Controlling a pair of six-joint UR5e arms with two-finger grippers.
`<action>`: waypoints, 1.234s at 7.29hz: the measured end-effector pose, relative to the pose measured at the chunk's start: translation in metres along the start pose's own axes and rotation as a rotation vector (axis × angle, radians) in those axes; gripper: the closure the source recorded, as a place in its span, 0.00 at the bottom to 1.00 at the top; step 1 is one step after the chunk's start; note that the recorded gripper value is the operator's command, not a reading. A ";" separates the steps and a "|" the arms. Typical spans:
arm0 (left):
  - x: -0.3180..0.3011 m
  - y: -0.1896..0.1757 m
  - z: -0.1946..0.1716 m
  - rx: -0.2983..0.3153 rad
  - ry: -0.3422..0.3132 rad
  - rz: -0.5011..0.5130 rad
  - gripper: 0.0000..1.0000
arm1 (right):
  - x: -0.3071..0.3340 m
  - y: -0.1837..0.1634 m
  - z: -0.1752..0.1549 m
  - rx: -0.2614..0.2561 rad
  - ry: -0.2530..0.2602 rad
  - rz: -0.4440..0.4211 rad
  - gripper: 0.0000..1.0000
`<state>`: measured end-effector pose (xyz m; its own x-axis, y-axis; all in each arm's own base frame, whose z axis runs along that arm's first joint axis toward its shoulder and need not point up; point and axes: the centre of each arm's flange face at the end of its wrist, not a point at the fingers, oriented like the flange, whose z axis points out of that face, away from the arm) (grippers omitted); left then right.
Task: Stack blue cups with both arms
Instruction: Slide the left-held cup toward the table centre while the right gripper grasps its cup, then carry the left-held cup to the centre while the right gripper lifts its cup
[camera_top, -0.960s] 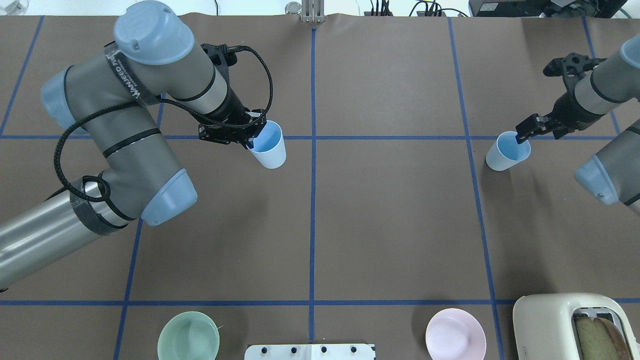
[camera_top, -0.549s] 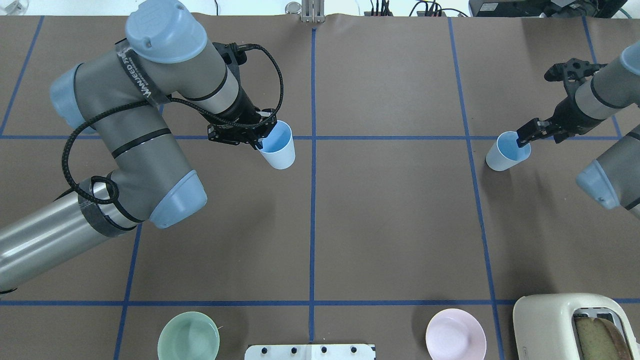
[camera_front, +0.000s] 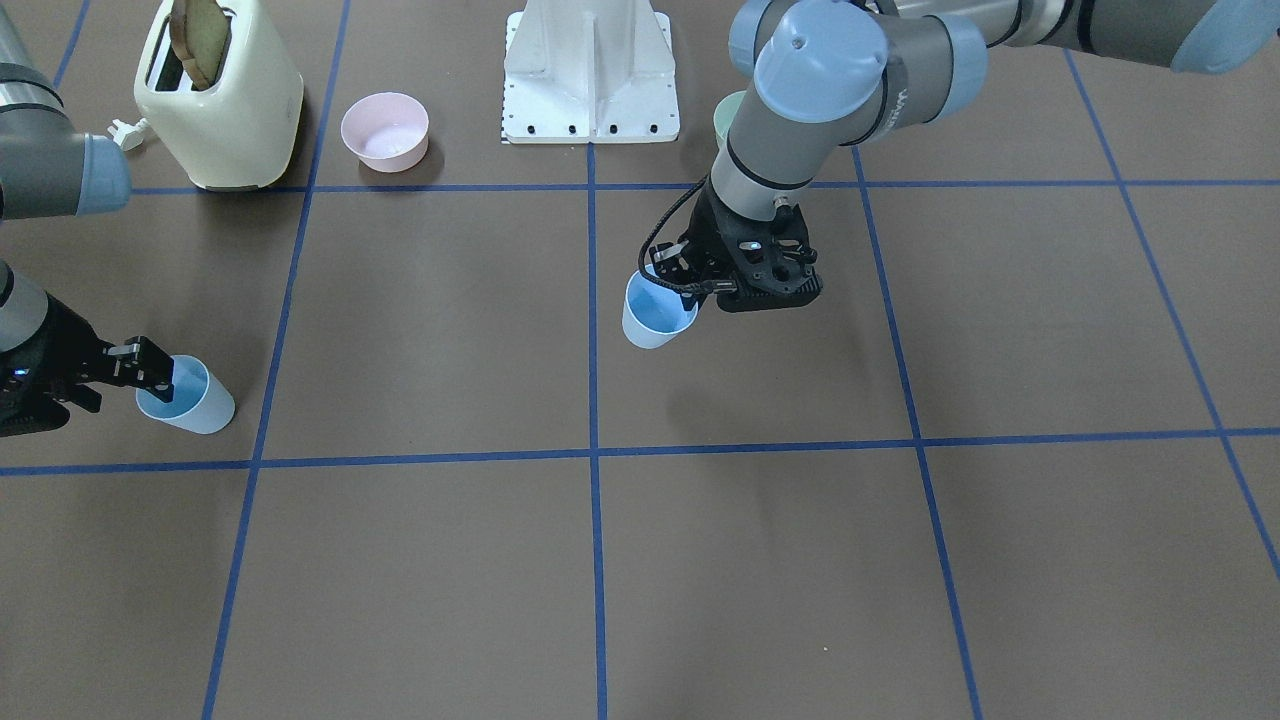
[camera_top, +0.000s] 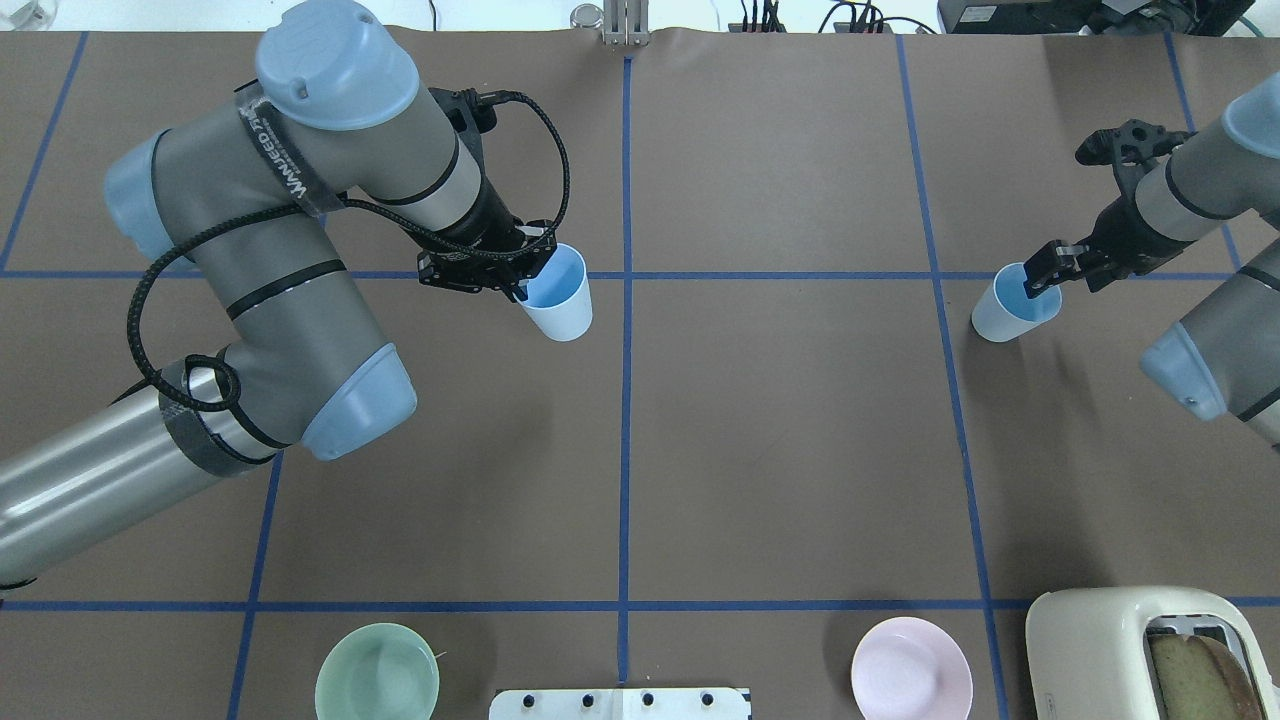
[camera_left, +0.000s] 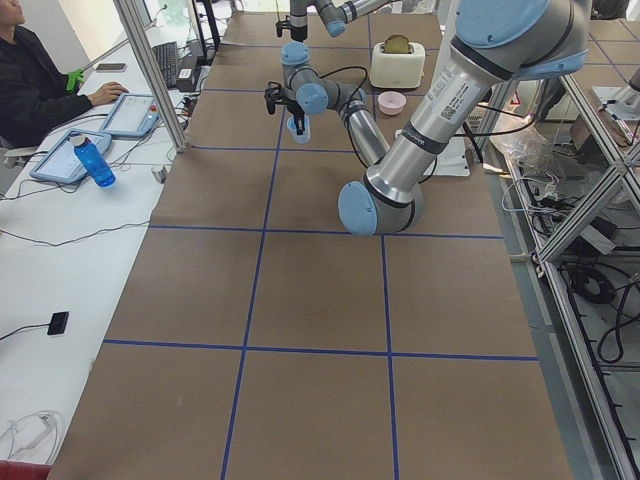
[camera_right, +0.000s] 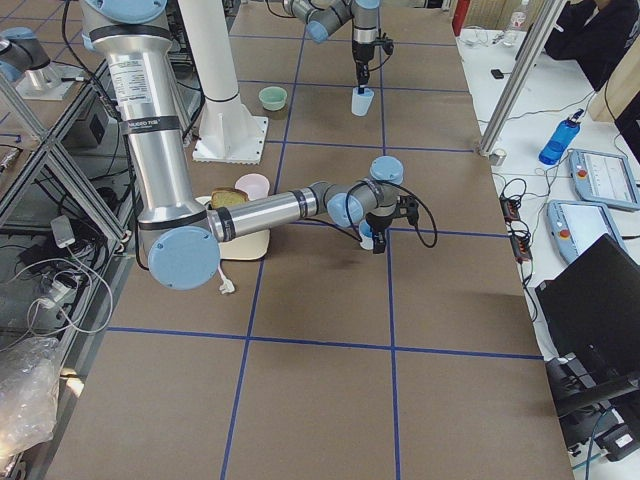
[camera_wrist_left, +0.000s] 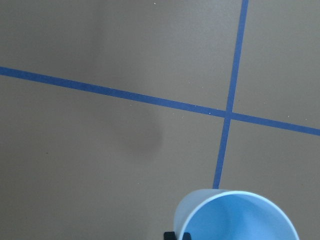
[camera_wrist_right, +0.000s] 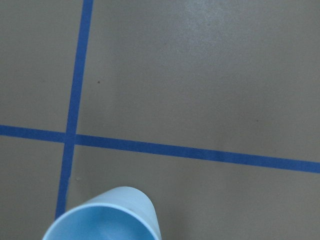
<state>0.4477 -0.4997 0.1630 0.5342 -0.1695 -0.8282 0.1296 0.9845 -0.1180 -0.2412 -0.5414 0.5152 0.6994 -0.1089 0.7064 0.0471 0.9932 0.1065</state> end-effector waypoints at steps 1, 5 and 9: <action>0.000 0.000 0.000 0.000 0.000 0.000 1.00 | -0.001 0.000 0.000 0.000 0.000 0.002 1.00; 0.000 0.000 0.000 0.000 -0.001 0.000 1.00 | -0.004 -0.001 -0.001 0.027 -0.010 0.019 1.00; 0.014 0.024 0.026 0.009 -0.027 0.024 1.00 | -0.057 -0.025 -0.034 0.066 -0.091 0.114 1.00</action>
<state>0.4799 -0.4800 0.1630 0.5597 -0.1469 -0.8155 0.1241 0.9879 -0.0928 -0.2579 -0.5589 0.4488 0.6300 -0.0016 0.7766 -0.0779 0.9948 0.0653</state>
